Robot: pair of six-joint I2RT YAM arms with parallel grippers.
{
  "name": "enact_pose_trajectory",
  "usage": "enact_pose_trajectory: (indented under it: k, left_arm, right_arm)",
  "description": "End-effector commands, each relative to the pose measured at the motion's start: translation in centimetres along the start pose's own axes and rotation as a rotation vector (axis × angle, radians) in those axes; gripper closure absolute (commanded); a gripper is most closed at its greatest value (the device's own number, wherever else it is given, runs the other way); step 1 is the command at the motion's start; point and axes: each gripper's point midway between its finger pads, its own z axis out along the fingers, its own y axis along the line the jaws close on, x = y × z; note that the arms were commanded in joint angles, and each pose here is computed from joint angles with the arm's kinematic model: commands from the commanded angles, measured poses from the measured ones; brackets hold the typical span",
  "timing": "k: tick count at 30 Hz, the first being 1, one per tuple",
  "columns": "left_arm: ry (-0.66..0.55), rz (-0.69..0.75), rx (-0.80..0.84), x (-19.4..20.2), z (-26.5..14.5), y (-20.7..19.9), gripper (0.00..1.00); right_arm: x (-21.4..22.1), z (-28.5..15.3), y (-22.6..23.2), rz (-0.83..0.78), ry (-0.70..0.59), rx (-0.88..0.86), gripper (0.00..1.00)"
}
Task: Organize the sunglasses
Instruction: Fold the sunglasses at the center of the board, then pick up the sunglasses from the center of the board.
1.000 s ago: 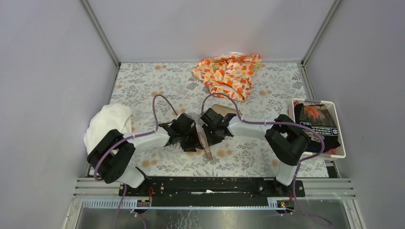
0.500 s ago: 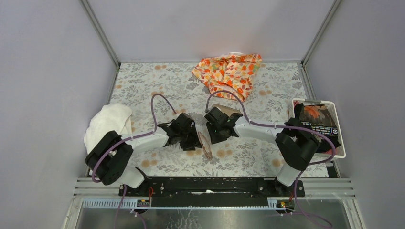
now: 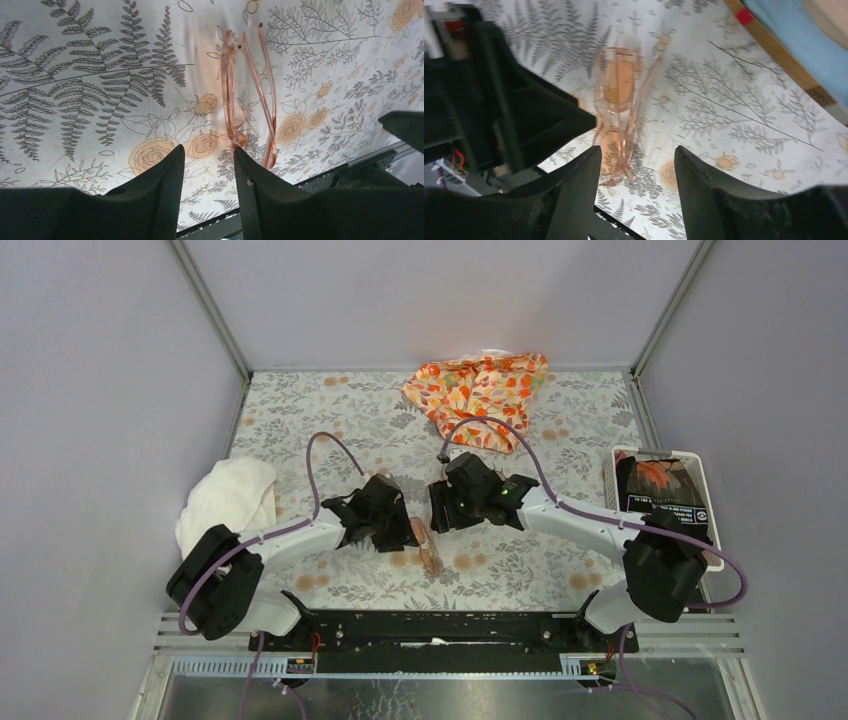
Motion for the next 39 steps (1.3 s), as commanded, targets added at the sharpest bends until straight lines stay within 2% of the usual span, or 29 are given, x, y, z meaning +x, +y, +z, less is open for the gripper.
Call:
enact_pose_trajectory:
  k: [1, 7, 14, 23, 28, 34, 39]
  left_arm:
    - [-0.019, 0.009, -0.005, -1.1, 0.1, 0.1, 0.54]
    - [-0.028, 0.017, 0.008, -1.6, -0.1, -0.3, 0.54]
    - [-0.031, 0.023, -0.004, -2.0, -0.3, 0.0, 0.54]
    - [-0.143, -0.072, -0.065, -5.6, -4.7, 3.3, 0.54]
    - [-0.199, -0.106, -0.061, -6.6, -6.0, 4.3, 0.53]
    - [-0.169, -0.101, -0.071, -5.8, -5.4, 4.9, 0.53]
    - [-0.167, -0.094, -0.061, -5.3, -5.2, 5.2, 0.53]
  right_arm:
    - [-0.1, -0.2, 3.1, -0.036, -0.006, -0.115, 0.36]
    - [1.4, 1.2, 2.8, -0.013, 0.046, -0.09, 0.36]
    - [2.0, 1.7, 3.8, -0.038, 0.05, -0.077, 0.38]
    - [2.7, 2.7, 3.3, -0.123, -0.021, 0.221, 0.41]
    - [2.7, 4.2, 3.1, -0.124, -0.028, 0.326, 0.42]
    - [2.6, 5.3, 2.5, -0.118, -0.031, 0.39, 0.53]
    - [2.6, 4.8, 2.2, -0.114, -0.046, 0.392, 0.69]
